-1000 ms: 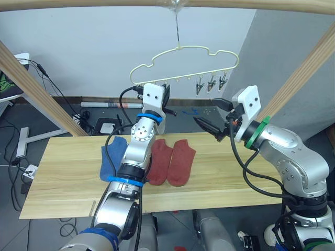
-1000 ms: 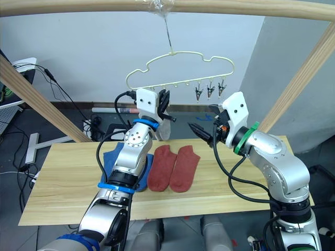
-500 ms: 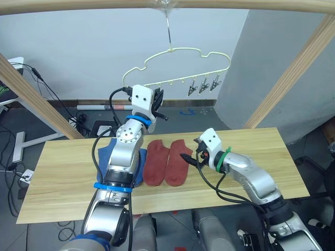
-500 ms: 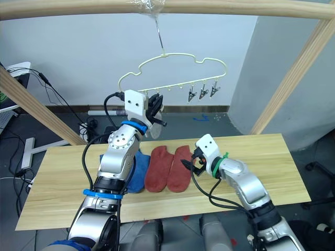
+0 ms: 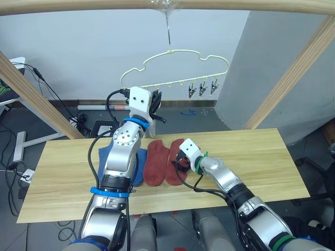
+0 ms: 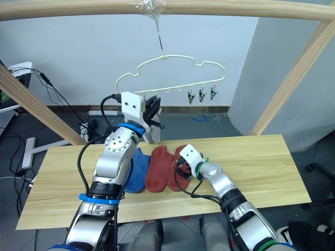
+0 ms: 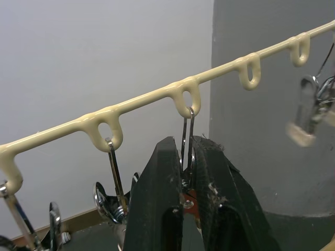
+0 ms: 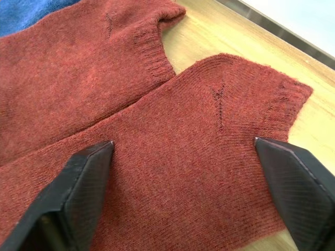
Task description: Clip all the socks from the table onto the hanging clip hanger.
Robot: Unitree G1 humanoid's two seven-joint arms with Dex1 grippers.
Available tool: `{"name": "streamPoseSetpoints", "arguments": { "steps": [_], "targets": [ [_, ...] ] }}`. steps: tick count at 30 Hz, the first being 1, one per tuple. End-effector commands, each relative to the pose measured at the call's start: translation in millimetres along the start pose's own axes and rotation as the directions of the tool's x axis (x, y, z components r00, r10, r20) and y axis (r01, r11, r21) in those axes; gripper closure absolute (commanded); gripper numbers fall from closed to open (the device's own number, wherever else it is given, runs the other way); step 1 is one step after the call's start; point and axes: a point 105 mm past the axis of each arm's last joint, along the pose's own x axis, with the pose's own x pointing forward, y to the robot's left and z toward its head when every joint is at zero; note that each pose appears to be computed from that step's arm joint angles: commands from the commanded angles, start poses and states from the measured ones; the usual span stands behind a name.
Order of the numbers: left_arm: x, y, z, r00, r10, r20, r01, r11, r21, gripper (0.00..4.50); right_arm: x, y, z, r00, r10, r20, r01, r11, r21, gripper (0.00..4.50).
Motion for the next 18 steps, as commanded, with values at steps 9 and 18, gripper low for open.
{"name": "streamPoseSetpoints", "arguments": {
  "steps": [9, 18],
  "targets": [
    [-5, -1, -7, 0.999, -0.009, -0.034, 0.009, 1.000, 0.009, 4.43, -37, 11, -61, 0.989, 0.090, -0.115, -0.097, 0.994, -0.059, 4.05],
    [-10, 0, -20, 0.986, -0.075, -0.150, 0.027, 0.954, -0.300, 4.43, -84, -10, -26, 0.997, 0.046, 0.060, -0.032, 0.975, -0.220, 4.48]
  ]
}}
